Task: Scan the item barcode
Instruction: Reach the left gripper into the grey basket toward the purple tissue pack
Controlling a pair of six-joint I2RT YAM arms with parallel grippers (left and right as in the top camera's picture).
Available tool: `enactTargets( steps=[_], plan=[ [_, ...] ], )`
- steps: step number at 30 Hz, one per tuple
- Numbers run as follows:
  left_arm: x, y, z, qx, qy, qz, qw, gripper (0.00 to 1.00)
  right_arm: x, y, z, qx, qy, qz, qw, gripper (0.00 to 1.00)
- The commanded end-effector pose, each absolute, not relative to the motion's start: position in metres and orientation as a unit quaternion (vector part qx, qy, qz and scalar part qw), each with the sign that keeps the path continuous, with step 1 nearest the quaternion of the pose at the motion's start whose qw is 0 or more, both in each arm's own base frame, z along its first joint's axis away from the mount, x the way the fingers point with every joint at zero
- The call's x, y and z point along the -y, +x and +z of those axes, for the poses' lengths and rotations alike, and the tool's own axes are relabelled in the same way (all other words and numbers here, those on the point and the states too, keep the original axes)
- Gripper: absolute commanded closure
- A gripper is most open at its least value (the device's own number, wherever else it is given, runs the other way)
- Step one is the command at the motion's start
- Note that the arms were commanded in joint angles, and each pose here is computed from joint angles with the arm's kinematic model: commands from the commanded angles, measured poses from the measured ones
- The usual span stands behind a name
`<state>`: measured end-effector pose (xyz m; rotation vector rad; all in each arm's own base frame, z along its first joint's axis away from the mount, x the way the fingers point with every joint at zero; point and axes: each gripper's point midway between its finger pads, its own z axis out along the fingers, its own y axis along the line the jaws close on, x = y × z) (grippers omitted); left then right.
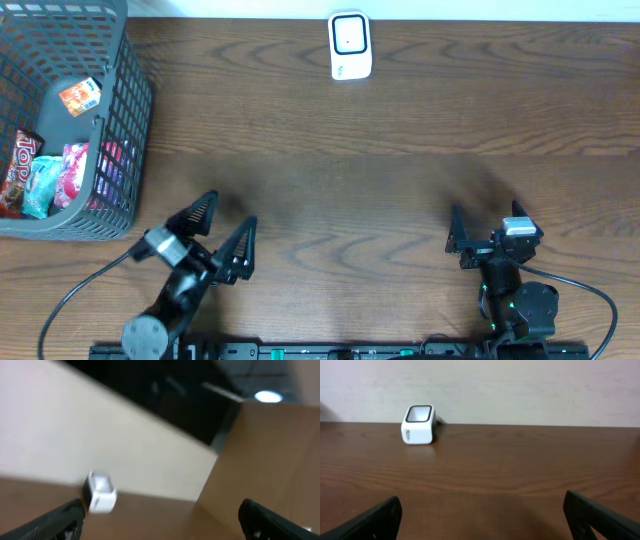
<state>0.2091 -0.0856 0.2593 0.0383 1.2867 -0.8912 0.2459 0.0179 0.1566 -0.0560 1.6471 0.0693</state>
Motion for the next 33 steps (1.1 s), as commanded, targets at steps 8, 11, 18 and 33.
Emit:
enactTargets(
  steps=[8,11,18,33],
  plan=[
    [0.088,0.176,0.355,-0.503,0.068,-0.398,0.764,0.02,-0.019,0.246,0.155,-0.735,-0.031,0.026,0.677,0.01],
    [0.088,0.175,0.389,-0.494,0.087,-0.374,0.78,0.02,-0.019,0.246,0.155,-0.735,-0.031,0.026,0.677,0.01],
    [0.121,0.211,0.414,-0.642,0.173,-0.364,0.653,0.02,-0.019,0.246,0.155,-0.735,-0.031,0.026,0.677,0.01],
    [0.036,0.338,0.452,-0.756,0.002,-0.216,0.618,0.02,-0.019,0.246,0.155,-0.735,-0.031,0.026,0.677,0.01]
  ],
)
